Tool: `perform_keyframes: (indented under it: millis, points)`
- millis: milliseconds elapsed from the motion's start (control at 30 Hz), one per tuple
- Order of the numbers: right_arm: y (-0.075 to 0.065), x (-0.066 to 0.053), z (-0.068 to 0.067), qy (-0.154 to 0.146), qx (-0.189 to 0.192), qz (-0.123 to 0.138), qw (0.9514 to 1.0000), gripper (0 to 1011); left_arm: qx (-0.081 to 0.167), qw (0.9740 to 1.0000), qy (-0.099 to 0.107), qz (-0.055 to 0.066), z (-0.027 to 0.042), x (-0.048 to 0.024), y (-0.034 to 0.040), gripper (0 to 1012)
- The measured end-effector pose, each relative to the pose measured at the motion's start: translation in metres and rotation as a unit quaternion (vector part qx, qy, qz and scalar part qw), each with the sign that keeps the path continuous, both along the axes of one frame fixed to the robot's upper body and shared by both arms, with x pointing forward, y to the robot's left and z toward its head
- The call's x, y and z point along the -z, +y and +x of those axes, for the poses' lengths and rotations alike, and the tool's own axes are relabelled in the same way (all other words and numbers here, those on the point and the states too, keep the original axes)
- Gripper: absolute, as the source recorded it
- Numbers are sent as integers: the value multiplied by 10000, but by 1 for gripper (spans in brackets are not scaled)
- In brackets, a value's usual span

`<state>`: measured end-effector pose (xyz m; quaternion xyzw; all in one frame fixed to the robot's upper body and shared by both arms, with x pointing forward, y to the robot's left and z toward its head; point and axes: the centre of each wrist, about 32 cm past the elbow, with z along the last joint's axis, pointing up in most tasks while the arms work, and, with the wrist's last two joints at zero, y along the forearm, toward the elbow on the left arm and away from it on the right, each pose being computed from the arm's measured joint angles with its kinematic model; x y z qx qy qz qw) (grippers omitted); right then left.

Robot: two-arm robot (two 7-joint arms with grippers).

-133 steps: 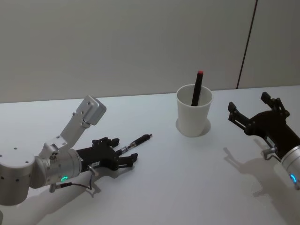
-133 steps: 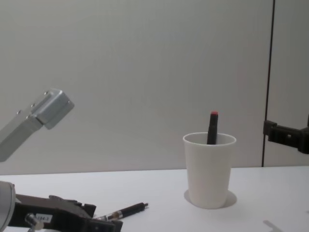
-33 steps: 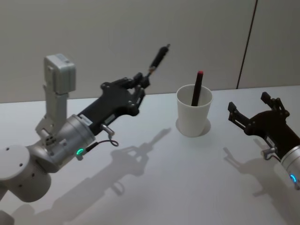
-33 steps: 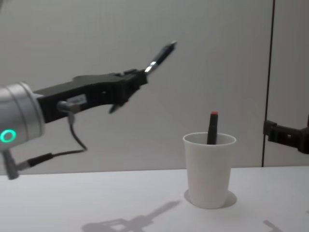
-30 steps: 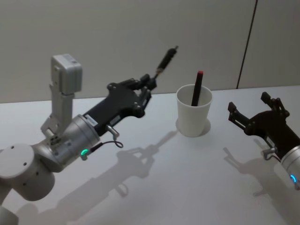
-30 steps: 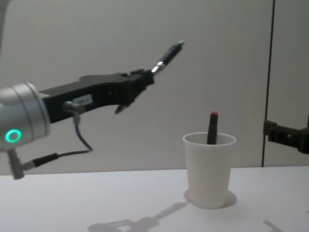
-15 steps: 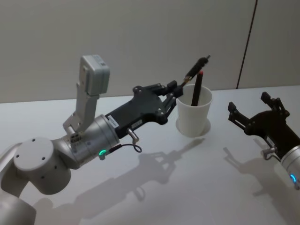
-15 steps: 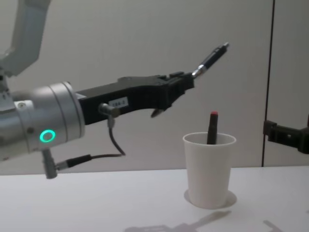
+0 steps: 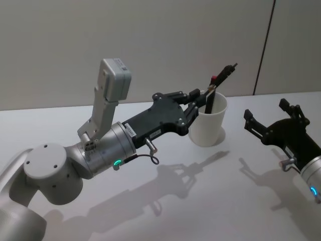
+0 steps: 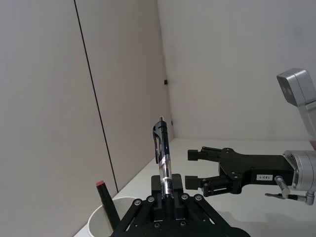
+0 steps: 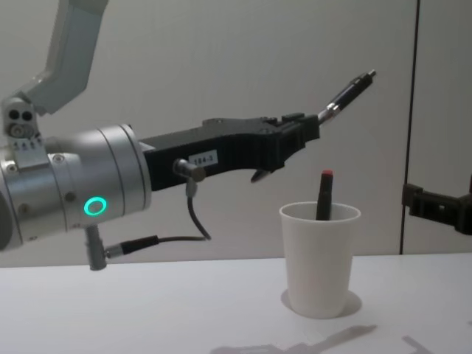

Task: Place the pen into the pen holder.

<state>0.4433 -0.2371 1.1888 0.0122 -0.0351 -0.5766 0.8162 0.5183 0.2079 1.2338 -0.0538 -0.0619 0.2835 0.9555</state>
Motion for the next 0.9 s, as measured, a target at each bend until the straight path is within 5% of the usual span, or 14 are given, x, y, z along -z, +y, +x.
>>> perform_keyframes:
  millis: [533,900]
  points:
    - [-32,-8,-35,27,-58,80,9999,1001,51,10000,-5,48,15,-9,-33,121]
    - [-63,-32,-88,102,-134,500,9986,1002,64,10000,-6,59,18,-11,-40,120]
